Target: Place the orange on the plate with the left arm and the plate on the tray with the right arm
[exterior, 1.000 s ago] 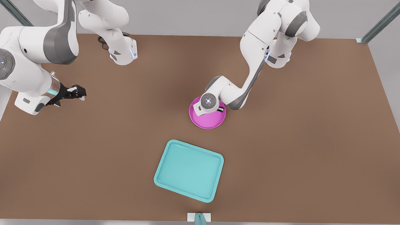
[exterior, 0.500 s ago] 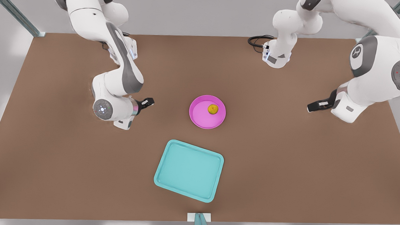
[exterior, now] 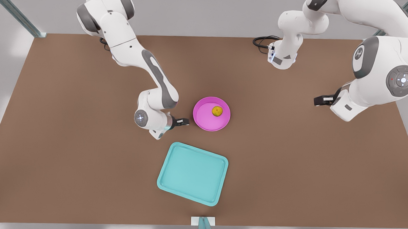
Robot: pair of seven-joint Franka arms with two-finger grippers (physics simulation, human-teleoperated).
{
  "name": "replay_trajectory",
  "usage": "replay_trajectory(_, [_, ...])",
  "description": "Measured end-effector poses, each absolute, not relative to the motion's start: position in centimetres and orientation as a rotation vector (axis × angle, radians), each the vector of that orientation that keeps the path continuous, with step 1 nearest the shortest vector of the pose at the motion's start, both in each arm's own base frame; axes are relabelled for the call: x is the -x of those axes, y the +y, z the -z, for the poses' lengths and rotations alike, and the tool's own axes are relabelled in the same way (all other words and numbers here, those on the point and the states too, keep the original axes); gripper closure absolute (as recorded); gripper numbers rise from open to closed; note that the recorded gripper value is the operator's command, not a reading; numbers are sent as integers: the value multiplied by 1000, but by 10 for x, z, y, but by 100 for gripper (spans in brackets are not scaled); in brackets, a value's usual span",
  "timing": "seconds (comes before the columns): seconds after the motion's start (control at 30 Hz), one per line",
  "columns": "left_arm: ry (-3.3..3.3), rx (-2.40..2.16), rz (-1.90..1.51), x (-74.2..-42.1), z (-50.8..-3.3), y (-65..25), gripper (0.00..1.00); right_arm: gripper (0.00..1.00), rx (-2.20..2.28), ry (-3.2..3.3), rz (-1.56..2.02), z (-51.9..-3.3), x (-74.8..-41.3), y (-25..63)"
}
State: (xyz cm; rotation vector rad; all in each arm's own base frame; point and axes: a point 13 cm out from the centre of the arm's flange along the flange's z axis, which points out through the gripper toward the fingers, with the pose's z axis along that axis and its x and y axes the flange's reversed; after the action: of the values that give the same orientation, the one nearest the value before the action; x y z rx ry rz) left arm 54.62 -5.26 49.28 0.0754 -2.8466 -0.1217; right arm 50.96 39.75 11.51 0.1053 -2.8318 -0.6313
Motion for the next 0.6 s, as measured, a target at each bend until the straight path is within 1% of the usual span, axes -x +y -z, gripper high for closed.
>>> replay_trajectory(0.07, [-2841, -51, 118, -544, -493, -55, 0, 0, -117, -2808, 634, -113, -503, 401])
replay_trajectory(0.17, [-2830, -25, 111, -542, -492, -58, 0, 0, -173, -2760, 629, -96, -488, 413])
replay_trajectory(0.27, [-2823, -14, 106, -540, -492, -56, 0, 0, -204, -2732, 645, -81, -487, 422])
replay_trajectory(0.37, [-2818, -1, 103, -539, -492, -55, 0, 0, -242, -2697, 683, -71, -478, 441])
replay_trajectory(0.6, [-2812, 31, 98, -538, -492, -58, 0, 0, -321, -2633, 746, -62, -450, 475])
